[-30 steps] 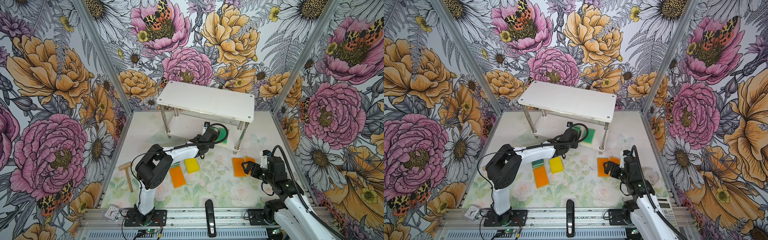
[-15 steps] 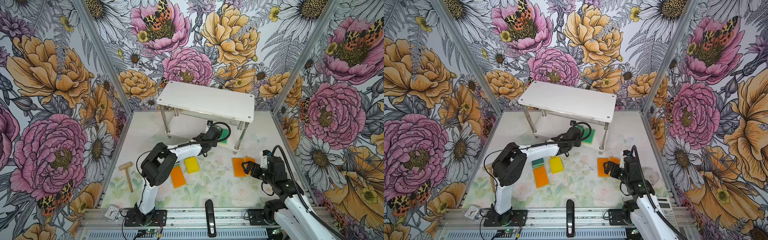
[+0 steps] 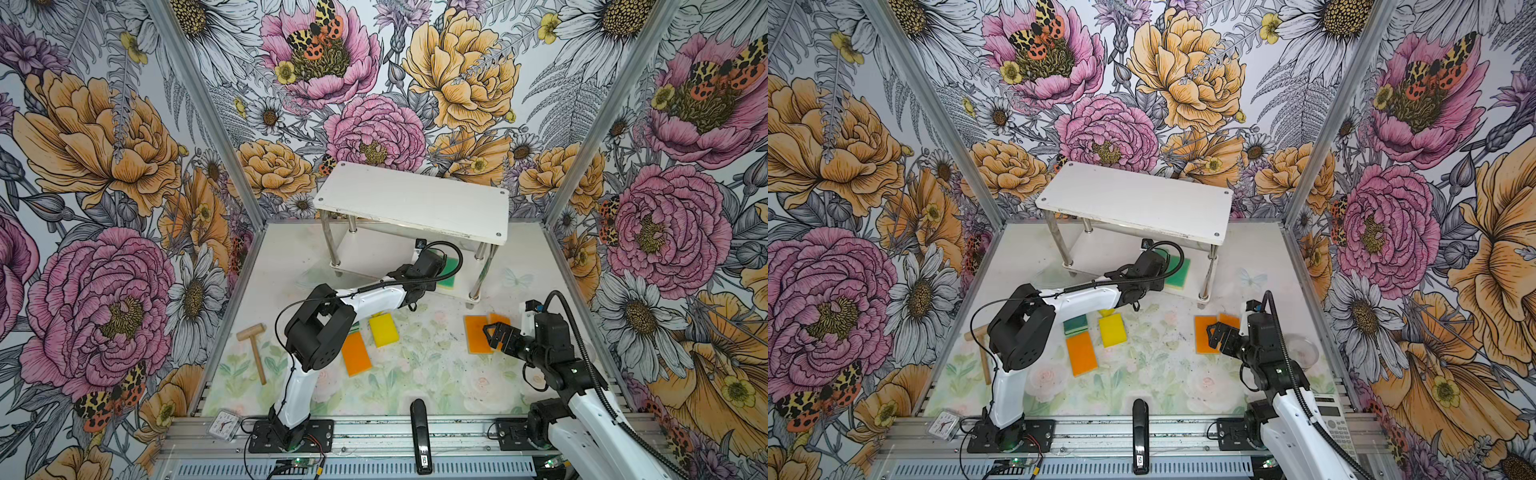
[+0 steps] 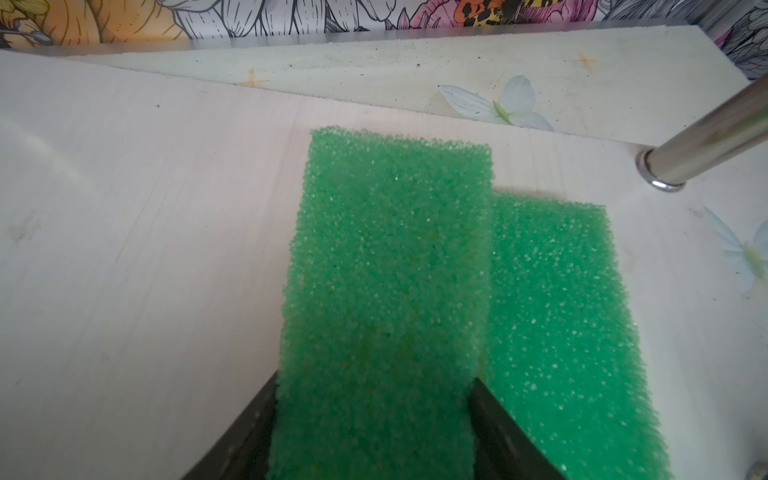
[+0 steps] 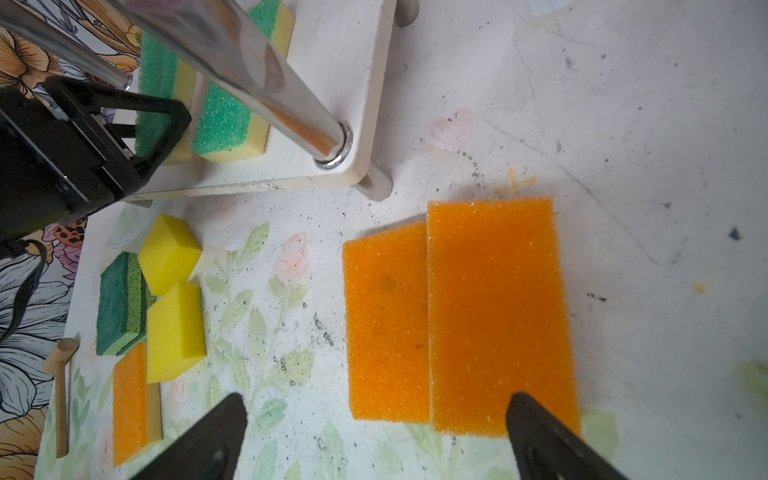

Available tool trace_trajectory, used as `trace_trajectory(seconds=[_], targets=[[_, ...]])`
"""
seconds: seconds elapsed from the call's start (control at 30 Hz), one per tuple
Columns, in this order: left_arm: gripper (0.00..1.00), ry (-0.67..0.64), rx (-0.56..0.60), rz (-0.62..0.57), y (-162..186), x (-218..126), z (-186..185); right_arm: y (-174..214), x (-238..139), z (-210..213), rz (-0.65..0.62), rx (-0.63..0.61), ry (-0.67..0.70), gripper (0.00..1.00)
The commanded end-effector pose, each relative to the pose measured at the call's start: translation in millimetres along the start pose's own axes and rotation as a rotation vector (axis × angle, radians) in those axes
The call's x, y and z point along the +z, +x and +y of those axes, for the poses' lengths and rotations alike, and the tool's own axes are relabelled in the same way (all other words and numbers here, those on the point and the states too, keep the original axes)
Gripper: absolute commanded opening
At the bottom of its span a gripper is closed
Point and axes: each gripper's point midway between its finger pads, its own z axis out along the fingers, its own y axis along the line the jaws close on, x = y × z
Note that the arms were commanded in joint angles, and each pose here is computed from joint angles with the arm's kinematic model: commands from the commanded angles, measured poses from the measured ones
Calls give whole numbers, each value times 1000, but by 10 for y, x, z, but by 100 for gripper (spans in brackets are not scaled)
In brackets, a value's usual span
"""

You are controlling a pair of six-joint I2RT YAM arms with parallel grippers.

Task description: Place and organize the cleaning sponges onto the shelf

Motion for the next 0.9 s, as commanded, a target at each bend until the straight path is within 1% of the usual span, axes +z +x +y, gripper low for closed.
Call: trace_trajectory(seconds=[0.0, 0.3, 0.87], targets=[[63, -10, -18, 18, 28, 81, 20, -66, -15, 37, -29, -13, -9, 100], [63, -67, -5, 20, 68, 54, 127, -68, -22, 46, -32, -13, -15, 100], [65, -76, -5, 10, 26, 2, 129, -73, -33, 54, -38, -10, -20, 100]])
